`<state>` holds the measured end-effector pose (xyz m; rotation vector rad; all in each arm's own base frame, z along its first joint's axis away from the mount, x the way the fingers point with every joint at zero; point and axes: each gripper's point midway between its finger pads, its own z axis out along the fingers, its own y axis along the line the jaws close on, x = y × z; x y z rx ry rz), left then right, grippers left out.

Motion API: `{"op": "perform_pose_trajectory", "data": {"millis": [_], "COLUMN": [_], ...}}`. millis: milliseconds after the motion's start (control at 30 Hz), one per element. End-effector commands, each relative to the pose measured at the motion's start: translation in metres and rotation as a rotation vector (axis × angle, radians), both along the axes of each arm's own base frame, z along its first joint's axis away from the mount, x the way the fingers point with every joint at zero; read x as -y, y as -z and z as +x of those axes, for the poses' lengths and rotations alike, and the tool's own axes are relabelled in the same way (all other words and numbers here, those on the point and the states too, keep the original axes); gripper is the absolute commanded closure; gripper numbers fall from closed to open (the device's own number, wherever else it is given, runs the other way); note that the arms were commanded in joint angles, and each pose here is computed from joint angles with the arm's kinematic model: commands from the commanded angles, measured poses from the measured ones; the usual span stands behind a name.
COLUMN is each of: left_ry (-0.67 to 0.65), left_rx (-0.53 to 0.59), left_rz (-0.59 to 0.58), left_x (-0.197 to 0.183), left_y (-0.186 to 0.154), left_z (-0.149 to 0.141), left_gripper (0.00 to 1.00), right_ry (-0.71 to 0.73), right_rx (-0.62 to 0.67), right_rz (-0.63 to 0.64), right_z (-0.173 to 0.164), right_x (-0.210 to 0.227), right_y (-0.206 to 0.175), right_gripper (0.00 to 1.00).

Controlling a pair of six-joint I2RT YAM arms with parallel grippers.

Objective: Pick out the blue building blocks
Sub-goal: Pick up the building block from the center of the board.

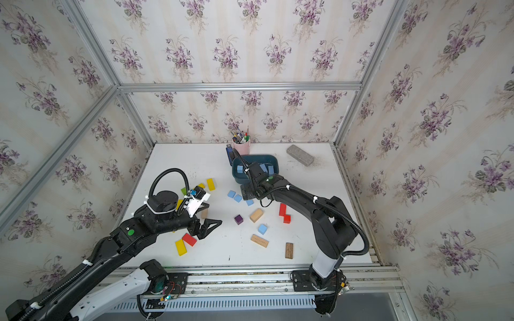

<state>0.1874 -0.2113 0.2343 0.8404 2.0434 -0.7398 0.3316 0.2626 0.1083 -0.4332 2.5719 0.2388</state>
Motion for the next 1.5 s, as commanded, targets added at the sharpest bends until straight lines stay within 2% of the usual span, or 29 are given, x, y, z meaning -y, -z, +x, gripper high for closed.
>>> {"op": "perform_pose_trajectory", "data": {"millis": [0,233,367,600,1067,1200,1333,1467], "left_ry": [0.001,-0.01,-0.008,-0.005,-0.008,-0.009,-0.01,-0.012], "left_rx": [0.009,0.009,0.008,0.007,0.013,0.014,0.012,0.014], "left_rz": [0.004,0.011,0.011,0.01,0.01,0.01,0.011,0.012], "left_x": [0.0,-0.001,-0.001,-0.001,-0.002,-0.002,-0.003,-0.003], "left_y": [-0.001,0.001,0.001,0.001,0.0,0.0,0.0,0.0], "left_z": [0.001,0.003,0.003,0.002,0.002,0.002,0.002,0.002], "left_gripper": [0.01,0.01,0.01,0.01,0.01,0.01,0.01,0.01], "right_ry": [0.034,0.038,0.035,0.039,0.04,0.04,0.041,0.045], "right_rx": [0.008,-0.03,-0.045,-0.052,-0.067,-0.067,-0.066,-0.049], "right_rz": [0.012,-0.03,-0.05,-0.092,-0.111,-0.112,-0.112,-0.087], "right_z": [-0.002,-0.013,-0.013,-0.004,0.01,0.012,0.011,0.012], "right_x": [0.001,0.003,0.0,-0.005,-0.017,-0.018,-0.018,-0.019], "right_y": [0.007,0.037,0.05,0.069,0.09,0.094,0.094,0.084], "right_gripper": [0.11,0.12,0.17,0.32,0.53,0.59,0.7,0.77]}}
